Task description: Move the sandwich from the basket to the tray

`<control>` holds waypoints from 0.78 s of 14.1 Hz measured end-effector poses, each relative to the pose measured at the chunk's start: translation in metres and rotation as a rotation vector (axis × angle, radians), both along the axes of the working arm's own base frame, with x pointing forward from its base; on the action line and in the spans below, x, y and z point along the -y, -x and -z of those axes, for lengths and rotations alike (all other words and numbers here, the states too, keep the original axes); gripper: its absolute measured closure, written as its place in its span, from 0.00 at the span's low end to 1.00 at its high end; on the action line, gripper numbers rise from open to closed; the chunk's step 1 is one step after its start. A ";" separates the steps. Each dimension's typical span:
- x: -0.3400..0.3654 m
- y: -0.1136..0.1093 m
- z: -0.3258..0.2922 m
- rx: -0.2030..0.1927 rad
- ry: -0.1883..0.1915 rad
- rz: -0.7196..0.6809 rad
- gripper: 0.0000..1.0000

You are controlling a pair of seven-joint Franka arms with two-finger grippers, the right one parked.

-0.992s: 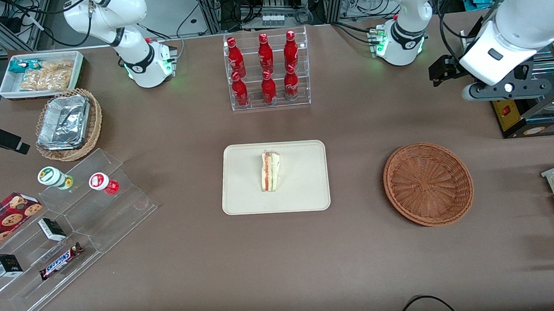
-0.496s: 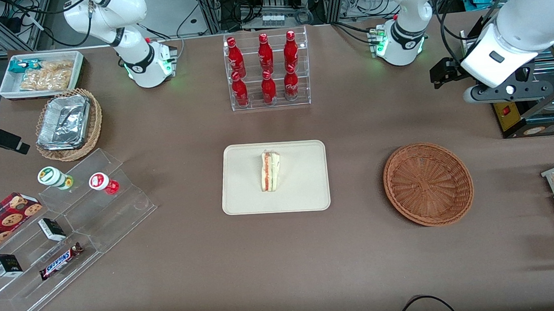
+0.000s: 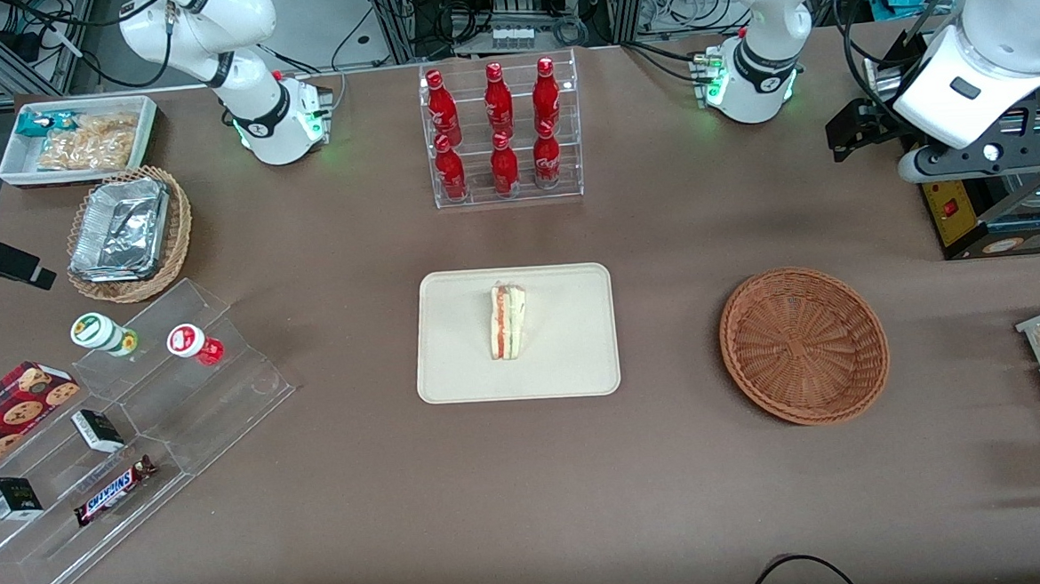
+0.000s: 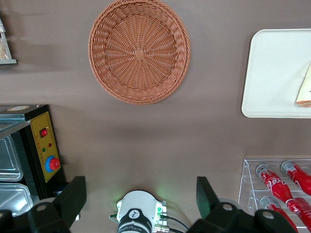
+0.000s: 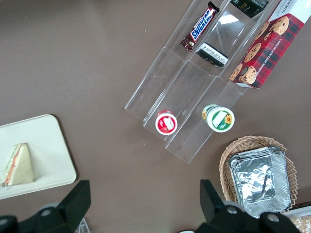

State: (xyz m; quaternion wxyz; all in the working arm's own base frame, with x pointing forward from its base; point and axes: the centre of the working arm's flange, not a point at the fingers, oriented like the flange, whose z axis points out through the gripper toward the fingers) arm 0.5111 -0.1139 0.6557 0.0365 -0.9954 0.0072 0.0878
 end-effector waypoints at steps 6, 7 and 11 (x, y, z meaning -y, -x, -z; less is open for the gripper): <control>0.002 0.000 0.006 -0.013 -0.003 0.004 0.00; 0.001 0.000 0.007 -0.014 -0.011 0.004 0.00; -0.002 -0.001 0.009 -0.010 -0.048 0.024 0.00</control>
